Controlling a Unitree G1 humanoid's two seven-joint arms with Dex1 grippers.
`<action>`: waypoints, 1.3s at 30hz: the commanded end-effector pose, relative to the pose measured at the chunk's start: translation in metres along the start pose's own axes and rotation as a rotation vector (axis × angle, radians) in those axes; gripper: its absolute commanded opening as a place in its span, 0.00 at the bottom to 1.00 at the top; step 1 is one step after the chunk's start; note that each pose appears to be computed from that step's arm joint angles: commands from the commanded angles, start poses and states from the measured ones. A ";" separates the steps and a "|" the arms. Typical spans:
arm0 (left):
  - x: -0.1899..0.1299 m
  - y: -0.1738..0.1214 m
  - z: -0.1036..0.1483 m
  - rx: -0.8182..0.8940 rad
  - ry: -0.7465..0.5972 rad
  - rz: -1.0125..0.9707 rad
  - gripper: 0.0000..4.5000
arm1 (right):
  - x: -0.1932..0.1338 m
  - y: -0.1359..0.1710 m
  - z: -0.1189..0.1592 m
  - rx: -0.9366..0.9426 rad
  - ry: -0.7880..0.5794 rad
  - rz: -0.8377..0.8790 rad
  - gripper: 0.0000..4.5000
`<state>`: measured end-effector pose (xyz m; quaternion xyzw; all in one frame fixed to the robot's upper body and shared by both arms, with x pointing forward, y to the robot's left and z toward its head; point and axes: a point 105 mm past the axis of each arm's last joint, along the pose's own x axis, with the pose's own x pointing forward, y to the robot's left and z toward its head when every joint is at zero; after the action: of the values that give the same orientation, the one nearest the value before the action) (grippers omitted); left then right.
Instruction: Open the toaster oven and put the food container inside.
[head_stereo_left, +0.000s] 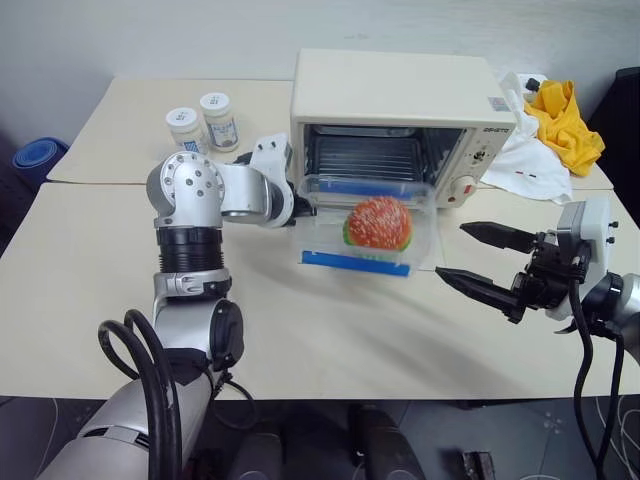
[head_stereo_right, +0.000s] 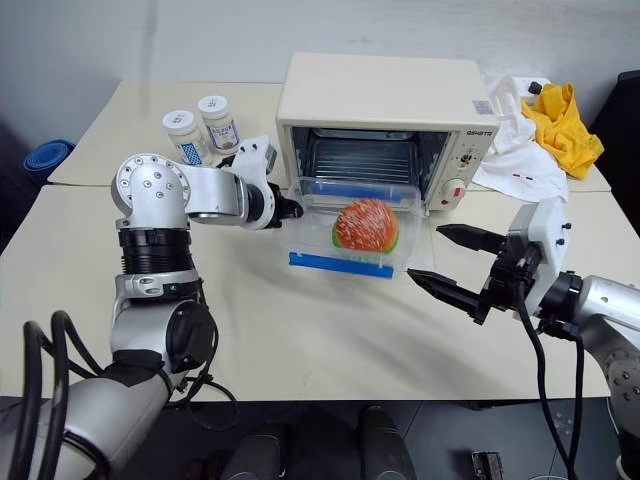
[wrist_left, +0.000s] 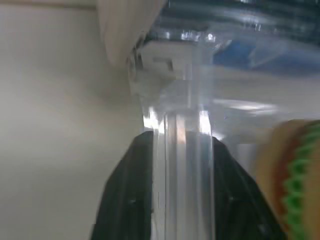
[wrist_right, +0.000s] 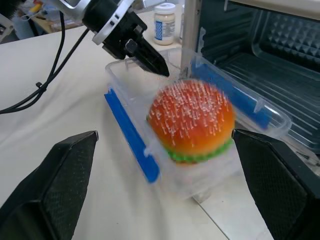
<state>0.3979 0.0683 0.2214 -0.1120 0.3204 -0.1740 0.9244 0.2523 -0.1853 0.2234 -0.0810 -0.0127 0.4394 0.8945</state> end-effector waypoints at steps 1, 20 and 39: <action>-0.011 -0.011 0.018 -0.031 -0.075 -0.086 0.57 | -0.005 0.004 0.010 -0.044 -0.028 -0.010 1.00; -0.134 0.012 -0.038 0.450 -0.141 -0.852 0.25 | 0.009 0.031 -0.016 0.195 -0.012 0.080 0.35; 0.001 -0.013 -0.027 0.622 -0.360 -0.493 0.00 | 0.080 -0.049 -0.033 0.095 -0.024 -0.236 0.01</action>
<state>0.3591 0.0459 0.1850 0.0728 0.0916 -0.5115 0.8513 0.3355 -0.1588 0.1844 -0.0248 0.0147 0.3443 0.9384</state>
